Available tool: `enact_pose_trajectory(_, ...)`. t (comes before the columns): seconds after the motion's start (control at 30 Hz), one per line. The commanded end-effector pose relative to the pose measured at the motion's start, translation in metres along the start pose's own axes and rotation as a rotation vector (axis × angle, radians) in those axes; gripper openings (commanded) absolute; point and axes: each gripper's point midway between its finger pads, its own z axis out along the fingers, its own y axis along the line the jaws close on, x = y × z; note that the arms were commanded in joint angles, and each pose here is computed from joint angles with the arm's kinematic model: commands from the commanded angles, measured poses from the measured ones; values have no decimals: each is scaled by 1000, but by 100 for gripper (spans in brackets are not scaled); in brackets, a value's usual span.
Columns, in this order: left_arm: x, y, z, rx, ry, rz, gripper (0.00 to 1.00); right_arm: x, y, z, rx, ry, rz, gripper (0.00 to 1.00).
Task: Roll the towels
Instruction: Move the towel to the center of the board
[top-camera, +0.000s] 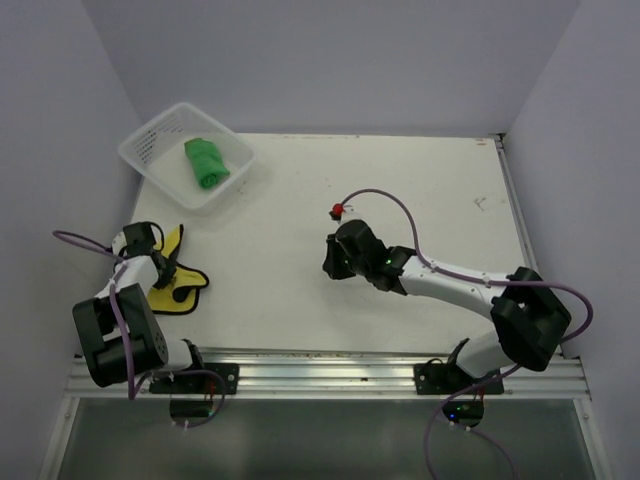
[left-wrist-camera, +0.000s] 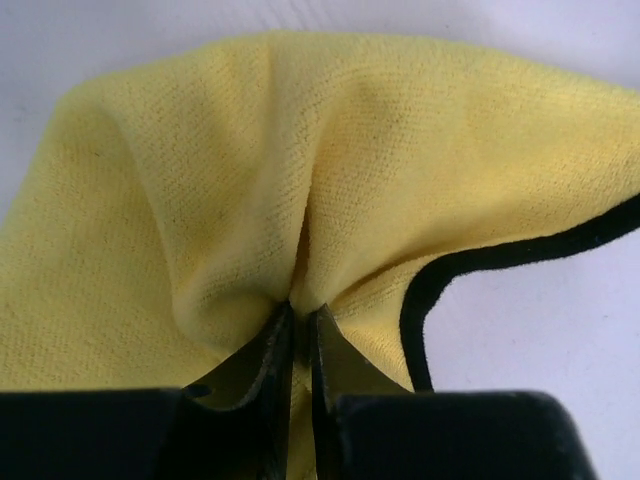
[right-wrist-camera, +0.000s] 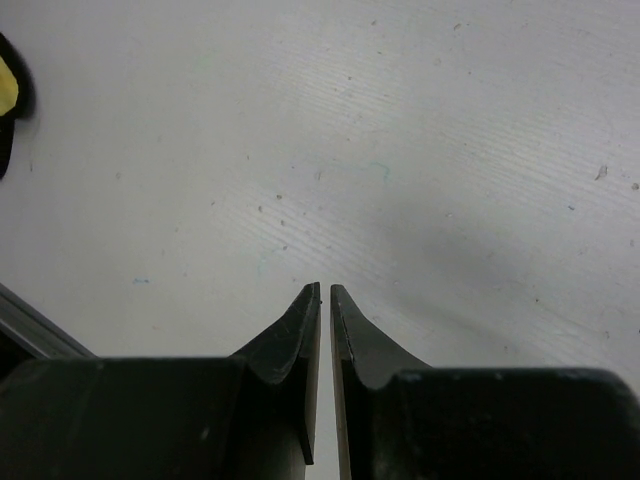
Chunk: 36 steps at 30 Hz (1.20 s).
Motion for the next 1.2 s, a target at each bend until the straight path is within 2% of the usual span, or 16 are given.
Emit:
enact_pose_trajectory(0.0,25,-12,1,95,95,-24,11,-14,4,-11,-20,-52,19,12)
enact_pose_trajectory(0.07,30,-20,-4,148,111,-25,1,-18,4,-14,-18,-60,17,13)
enact_pose_trajectory(0.27,75,-68,-42,315,145,71,0,-29,2,-24,-2,-85,3,14)
enact_pose_trajectory(0.53,183,-128,-102,553,277,244,0,-42,-7,-47,22,-121,39,20)
enact_pose_trajectory(0.57,204,-137,-108,580,272,318,0,-42,-11,-48,33,-121,47,21)
enact_pose_trajectory(0.63,217,-164,-124,627,251,397,0,-43,-20,-56,65,-135,68,23)
enact_pose_trajectory(0.67,242,-165,-120,602,268,495,0,-41,-25,-59,80,-136,71,24)
enact_pose_trajectory(0.7,242,-194,-135,648,220,544,0,-45,-30,-65,91,-157,82,26)
enact_pose_trajectory(0.77,273,-199,-123,588,220,695,1,-42,-47,-73,146,-166,91,27)
enact_pose_trajectory(0.8,278,-227,-138,636,192,747,0,-42,-51,-76,156,-170,85,29)
enact_pose_trajectory(0.87,303,-225,-120,568,224,853,0,-44,-65,-87,193,-185,92,29)
enact_pose_trajectory(0.9,307,-239,-125,592,226,867,0,-45,-68,-91,200,-192,93,30)
enact_pose_trajectory(0.97,319,-247,-127,644,254,882,8,-46,-78,-100,226,-206,93,31)
enact_pose_trajectory(1.0,322,-246,-129,668,268,894,23,-47,-80,-102,234,-208,90,32)
enact_pose_trajectory(1.13,315,-256,-142,701,225,906,47,-49,-89,-110,264,-218,89,34)
enact_pose_trajectory(1.17,309,-255,-143,685,202,916,59,-50,-90,-111,268,-222,92,35)
